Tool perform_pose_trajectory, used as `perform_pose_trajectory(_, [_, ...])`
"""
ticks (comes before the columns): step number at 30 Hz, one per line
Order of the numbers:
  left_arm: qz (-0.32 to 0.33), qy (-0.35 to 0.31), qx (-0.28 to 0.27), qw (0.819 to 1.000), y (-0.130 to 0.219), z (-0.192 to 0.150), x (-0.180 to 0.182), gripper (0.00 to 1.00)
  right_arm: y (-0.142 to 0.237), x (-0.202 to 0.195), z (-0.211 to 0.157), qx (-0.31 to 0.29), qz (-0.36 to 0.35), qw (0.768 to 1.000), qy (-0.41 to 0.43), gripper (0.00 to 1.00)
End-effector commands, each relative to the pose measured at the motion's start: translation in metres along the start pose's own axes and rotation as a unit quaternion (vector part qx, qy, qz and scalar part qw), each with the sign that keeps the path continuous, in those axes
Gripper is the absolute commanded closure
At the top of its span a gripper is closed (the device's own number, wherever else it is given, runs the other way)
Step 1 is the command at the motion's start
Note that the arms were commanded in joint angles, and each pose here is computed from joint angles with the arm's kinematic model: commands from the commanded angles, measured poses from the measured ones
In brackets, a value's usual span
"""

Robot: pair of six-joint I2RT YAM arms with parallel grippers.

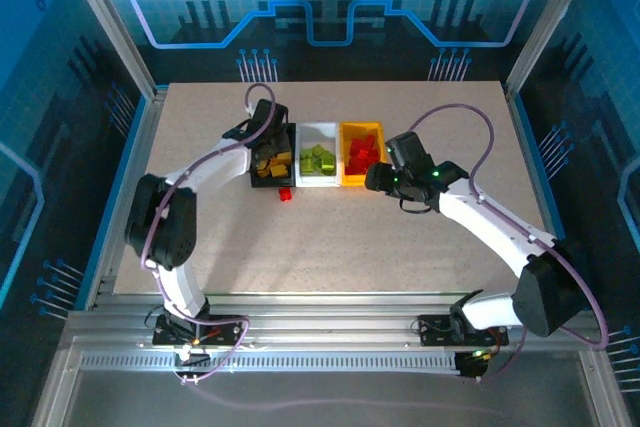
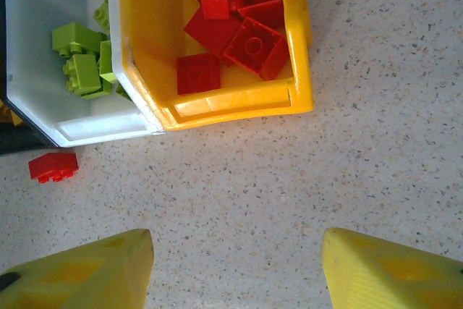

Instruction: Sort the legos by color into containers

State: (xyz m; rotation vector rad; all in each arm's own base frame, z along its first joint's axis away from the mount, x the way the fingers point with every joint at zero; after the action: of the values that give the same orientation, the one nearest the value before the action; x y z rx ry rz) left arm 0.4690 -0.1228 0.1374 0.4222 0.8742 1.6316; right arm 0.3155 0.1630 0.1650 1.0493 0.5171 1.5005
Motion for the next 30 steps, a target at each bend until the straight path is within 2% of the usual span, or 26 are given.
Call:
perform_pose_trajectory(1, [0.012,-0.004,0.002,1.0,-0.002,0.011,0.0,0.46,0.005,0.001,0.005,-0.008,0.002,1.0,-0.009,0.36])
perform_pose_trajectory(6, [-0.03,0.012,-0.013,0.999,0.02,0.019,-0.012,0.23,0.006,0.0,0.006,-0.011,0.001,1.0,-0.008,0.36])
perform_pose_trajectory(10, [-0.059,0.019,-0.02,0.998,0.051,0.003,-0.015,0.02,0.002,0.002,0.006,-0.01,0.002,1.0,-0.009,0.35])
perform_pose_trajectory(16, [-0.098,-0.006,-0.001,0.995,0.08,-0.068,-0.017,0.01,-0.008,0.002,0.003,0.002,0.001,1.0,-0.011,0.35])
perform_pose_trajectory(22, [-0.086,-0.056,0.014,0.995,0.08,-0.137,-0.004,0.03,-0.012,0.003,0.002,0.005,0.002,1.0,-0.012,0.36])
perform_pose_trajectory(27, [-0.072,-0.071,0.005,0.995,0.055,-0.155,0.005,0.19,-0.012,0.004,0.003,0.004,0.003,1.0,-0.013,0.35])
perform_pose_trajectory(30, [-0.052,-0.076,0.004,0.996,0.035,-0.155,0.004,0.21,-0.01,0.005,0.005,0.003,0.003,1.0,-0.013,0.36])
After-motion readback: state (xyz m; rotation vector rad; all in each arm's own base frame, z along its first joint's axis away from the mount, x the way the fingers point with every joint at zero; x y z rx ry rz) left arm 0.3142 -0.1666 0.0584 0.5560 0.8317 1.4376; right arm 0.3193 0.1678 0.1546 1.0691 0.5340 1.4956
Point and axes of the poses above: each hand's point on the last joint's axis, 136 mm out from that joint toward the fingers, its own y axis back along the fingers, its own x axis along the line the jaws close on, z = x × y, the point moved 1 cm from there along y, back along the fingers, and after that the axes turned 2 degrees about y, right-handed, at the moved point
